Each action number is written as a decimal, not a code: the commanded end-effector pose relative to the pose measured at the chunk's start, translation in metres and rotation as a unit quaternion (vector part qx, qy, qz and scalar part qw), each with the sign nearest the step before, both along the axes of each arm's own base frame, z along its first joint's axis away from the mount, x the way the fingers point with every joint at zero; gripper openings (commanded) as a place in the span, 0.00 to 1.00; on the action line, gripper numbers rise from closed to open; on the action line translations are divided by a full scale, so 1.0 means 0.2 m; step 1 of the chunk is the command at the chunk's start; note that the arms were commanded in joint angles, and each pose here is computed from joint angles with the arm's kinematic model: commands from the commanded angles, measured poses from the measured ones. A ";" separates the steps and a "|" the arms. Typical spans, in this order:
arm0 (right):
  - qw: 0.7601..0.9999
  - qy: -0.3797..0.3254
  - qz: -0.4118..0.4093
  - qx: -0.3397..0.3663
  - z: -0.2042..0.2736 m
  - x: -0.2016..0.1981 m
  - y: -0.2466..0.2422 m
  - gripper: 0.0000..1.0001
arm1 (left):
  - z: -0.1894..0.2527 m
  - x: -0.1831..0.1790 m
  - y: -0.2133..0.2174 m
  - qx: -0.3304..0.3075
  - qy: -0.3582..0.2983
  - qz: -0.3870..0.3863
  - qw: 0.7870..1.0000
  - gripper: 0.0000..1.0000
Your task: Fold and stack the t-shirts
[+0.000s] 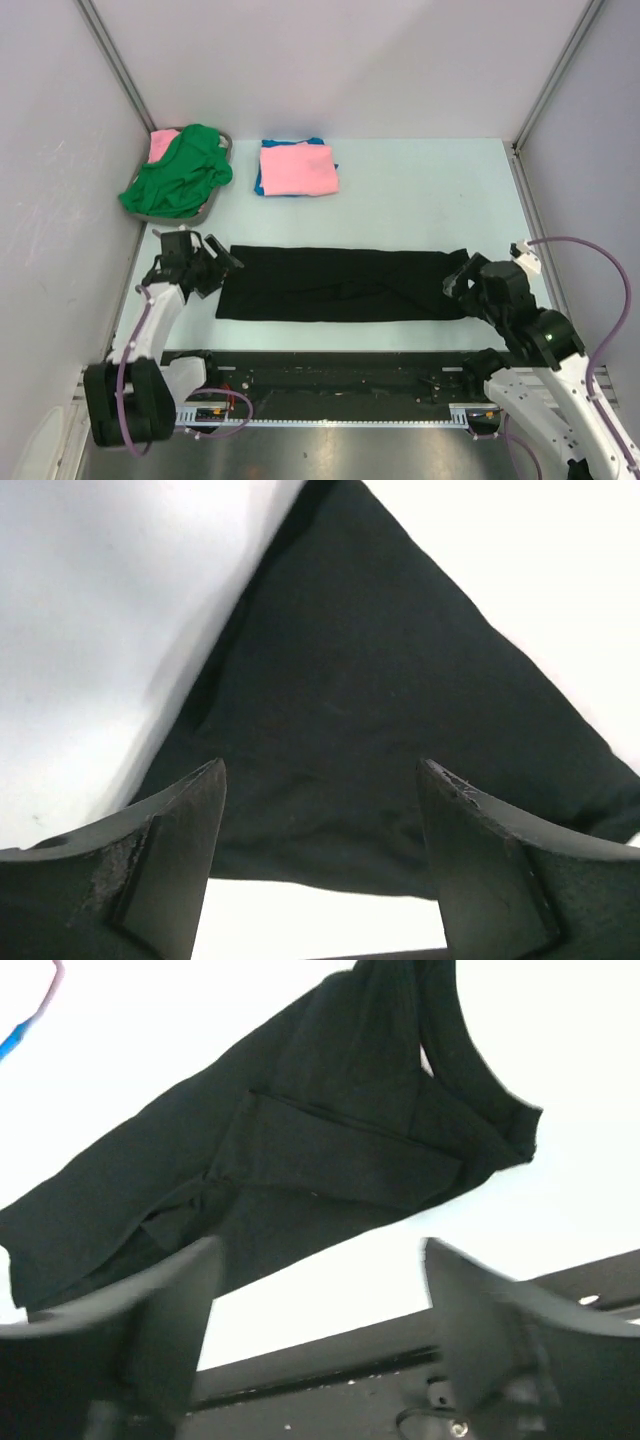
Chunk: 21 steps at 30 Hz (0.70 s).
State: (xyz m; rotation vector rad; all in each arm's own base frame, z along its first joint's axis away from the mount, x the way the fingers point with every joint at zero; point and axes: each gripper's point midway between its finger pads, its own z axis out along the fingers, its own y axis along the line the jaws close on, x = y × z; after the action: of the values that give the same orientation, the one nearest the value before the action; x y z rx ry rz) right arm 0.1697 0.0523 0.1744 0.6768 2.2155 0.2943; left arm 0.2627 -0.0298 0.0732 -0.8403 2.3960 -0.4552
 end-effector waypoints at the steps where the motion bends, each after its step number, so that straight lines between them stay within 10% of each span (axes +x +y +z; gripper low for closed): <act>1: 0.998 -0.046 -0.042 -0.009 0.10 0.08 -0.06 0.96 | 0.17 0.01 -0.09 -0.050 -0.071 -0.008 0.996 0.81; 10: 0.993 -0.001 -0.016 -0.114 -0.09 0.50 0.02 1.00 | 0.35 0.17 -0.14 -0.070 -0.125 -0.028 0.989 0.78; 21: 0.991 0.033 -0.121 -0.037 -0.31 0.85 -0.27 0.82 | 0.25 0.34 -0.25 -0.099 -0.103 -0.054 0.988 0.74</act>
State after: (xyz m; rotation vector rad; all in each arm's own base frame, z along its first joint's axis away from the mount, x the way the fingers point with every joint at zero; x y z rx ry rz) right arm 0.3103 0.0040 0.1099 0.8828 2.2174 -0.0037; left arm 0.3085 -0.0685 0.0974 -0.7723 2.3244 -0.7077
